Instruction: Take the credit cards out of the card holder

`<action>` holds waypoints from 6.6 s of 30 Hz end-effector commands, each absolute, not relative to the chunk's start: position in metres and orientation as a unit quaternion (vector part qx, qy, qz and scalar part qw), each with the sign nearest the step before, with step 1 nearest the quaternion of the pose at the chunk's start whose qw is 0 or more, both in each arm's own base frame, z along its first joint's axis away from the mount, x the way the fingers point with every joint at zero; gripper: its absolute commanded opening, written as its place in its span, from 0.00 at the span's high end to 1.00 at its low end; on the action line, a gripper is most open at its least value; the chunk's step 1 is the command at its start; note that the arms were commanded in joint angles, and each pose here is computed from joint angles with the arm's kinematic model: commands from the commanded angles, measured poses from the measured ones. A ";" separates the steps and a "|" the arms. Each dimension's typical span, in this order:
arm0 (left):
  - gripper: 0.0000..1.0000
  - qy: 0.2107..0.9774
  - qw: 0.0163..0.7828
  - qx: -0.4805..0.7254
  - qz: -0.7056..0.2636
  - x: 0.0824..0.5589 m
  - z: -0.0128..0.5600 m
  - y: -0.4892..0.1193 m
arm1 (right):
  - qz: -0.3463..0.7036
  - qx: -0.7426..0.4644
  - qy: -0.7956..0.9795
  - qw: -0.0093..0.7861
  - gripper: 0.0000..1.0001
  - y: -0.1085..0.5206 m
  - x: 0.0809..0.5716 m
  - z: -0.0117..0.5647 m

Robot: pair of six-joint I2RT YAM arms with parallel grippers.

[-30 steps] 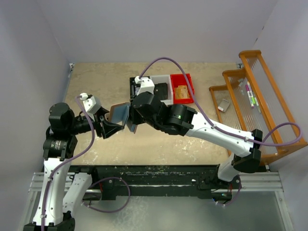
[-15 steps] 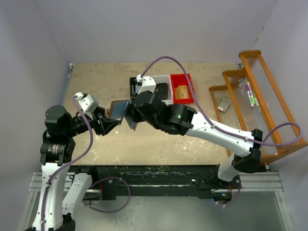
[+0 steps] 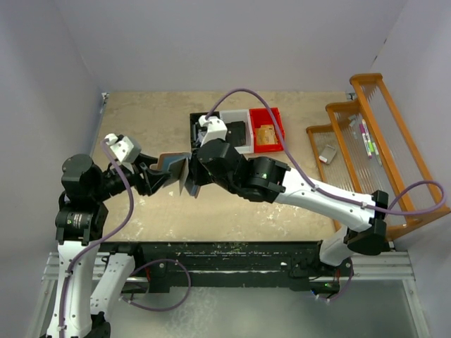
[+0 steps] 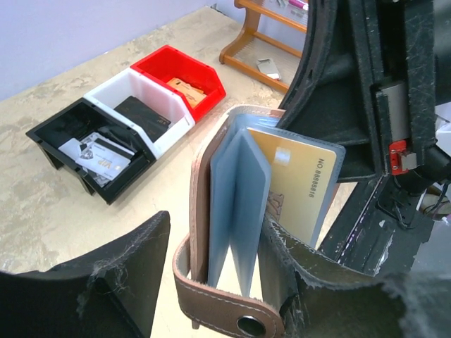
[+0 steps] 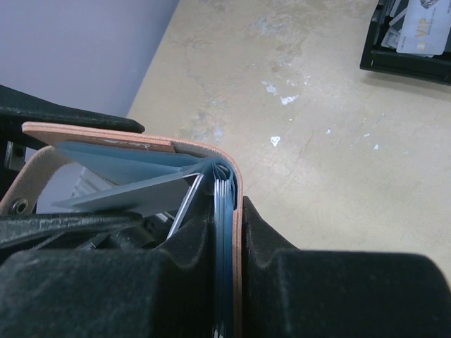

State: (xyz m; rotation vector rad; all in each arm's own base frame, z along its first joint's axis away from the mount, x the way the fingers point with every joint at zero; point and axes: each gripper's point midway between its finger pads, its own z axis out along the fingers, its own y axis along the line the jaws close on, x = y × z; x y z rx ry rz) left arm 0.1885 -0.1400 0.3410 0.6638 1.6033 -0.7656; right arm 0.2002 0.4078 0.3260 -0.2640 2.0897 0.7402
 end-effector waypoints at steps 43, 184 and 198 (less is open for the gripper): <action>0.76 0.614 0.463 0.320 -0.553 0.125 0.395 -0.180 | 0.518 -0.261 0.655 0.484 1.00 0.383 0.138 0.417; 0.80 0.656 0.343 0.242 -0.627 0.134 0.403 -0.183 | 0.749 -0.232 0.544 0.297 1.00 0.399 0.138 0.421; 1.00 0.649 0.346 0.250 -0.630 0.127 0.407 -0.183 | 0.747 -0.224 0.546 0.308 0.70 0.387 0.137 0.417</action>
